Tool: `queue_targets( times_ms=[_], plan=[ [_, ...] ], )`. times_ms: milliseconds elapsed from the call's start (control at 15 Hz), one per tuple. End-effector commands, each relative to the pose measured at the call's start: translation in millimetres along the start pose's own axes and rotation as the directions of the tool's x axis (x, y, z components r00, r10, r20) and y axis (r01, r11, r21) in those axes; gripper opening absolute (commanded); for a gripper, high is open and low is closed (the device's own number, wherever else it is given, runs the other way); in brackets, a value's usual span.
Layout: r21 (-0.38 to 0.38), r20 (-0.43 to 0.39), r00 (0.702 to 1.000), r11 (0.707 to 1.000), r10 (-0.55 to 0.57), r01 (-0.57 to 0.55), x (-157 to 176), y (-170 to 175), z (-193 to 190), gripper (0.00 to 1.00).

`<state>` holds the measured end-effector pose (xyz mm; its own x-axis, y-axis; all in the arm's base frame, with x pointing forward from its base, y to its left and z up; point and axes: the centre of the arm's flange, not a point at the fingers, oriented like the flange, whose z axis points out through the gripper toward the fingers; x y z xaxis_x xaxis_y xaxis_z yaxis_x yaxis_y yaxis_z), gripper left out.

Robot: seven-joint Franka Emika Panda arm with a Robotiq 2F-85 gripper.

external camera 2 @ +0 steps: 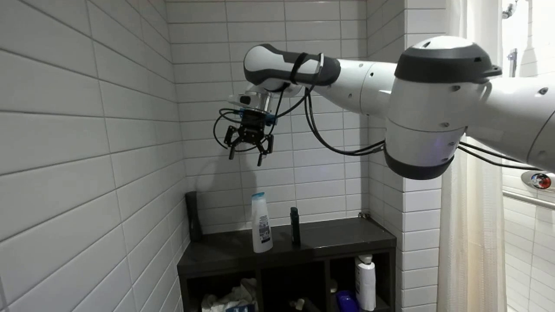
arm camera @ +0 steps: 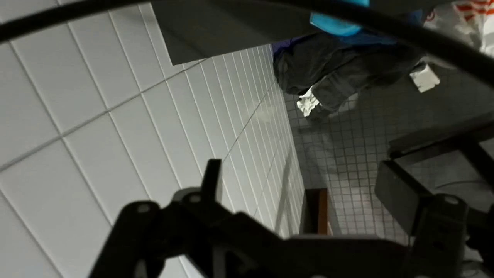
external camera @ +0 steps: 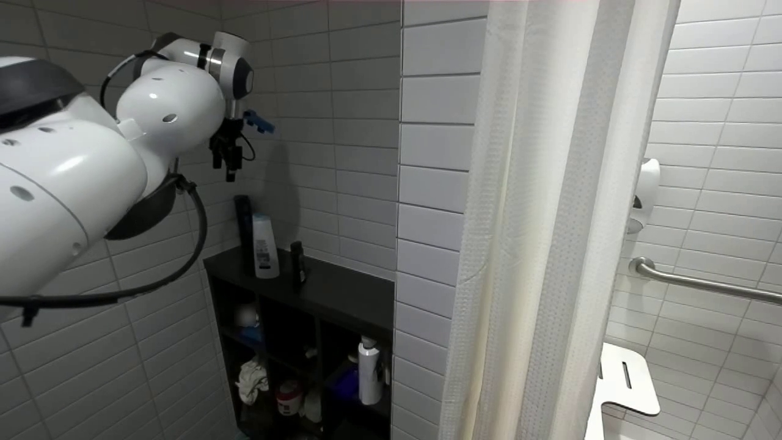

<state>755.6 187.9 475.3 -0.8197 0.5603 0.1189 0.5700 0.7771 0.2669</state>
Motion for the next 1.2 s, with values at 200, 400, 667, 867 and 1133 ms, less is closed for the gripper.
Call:
queue_targets(
  times_ms=[200,400,667,867,1133],
  plan=[
    [0.031,-0.091,0.927,0.931,0.365,-0.364,-35,32,-8,1.00],
    [0.080,-0.085,0.868,0.872,0.489,-0.484,-41,27,-4,1.00],
    [0.137,-0.064,0.810,0.809,0.583,-0.571,-38,24,2,1.00],
    [0.167,-0.042,0.778,0.772,0.627,-0.614,-37,23,5,1.00],
    [0.155,-0.056,0.778,0.776,0.625,-0.612,-3,-20,26,1.00]
  ],
)
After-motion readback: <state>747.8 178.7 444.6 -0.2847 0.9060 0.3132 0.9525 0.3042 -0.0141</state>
